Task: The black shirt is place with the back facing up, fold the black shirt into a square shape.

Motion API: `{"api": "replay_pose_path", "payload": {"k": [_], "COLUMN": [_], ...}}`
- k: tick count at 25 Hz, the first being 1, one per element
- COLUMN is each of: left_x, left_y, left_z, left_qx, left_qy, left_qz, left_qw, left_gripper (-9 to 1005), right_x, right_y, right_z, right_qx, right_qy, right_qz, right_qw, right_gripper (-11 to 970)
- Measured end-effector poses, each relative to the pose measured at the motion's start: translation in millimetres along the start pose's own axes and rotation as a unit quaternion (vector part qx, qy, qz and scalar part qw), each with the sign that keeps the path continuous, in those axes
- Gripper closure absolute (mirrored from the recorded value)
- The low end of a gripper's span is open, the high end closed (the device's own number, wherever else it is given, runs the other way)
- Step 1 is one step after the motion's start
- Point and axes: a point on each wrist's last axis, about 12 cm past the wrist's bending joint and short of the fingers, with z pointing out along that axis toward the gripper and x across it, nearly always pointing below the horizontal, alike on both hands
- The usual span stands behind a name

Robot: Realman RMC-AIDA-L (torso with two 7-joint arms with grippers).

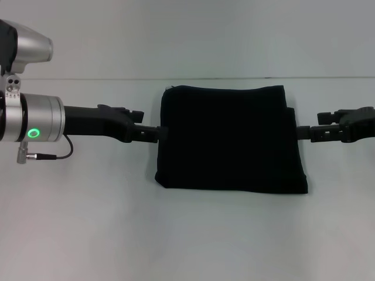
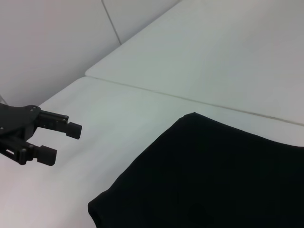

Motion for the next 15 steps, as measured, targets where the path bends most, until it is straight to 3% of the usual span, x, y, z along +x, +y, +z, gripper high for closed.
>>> {"api": "replay_pose_path", "payload": {"k": [15], "left_x": [-0.2], "left_y": [2.0], "left_z": [-0.2], "left_qx": [-0.008], "left_qy": [0.002], "left_qz": [-0.001], "left_qw": [1.000], "left_gripper": [108], "right_x": [-3.1], "right_y": [-0.4], "right_z": [1.2], "right_qx": [0.003], "right_qy": [-0.002], "right_qz": [-0.003], "right_qw": [1.000], "right_gripper": [32]}}
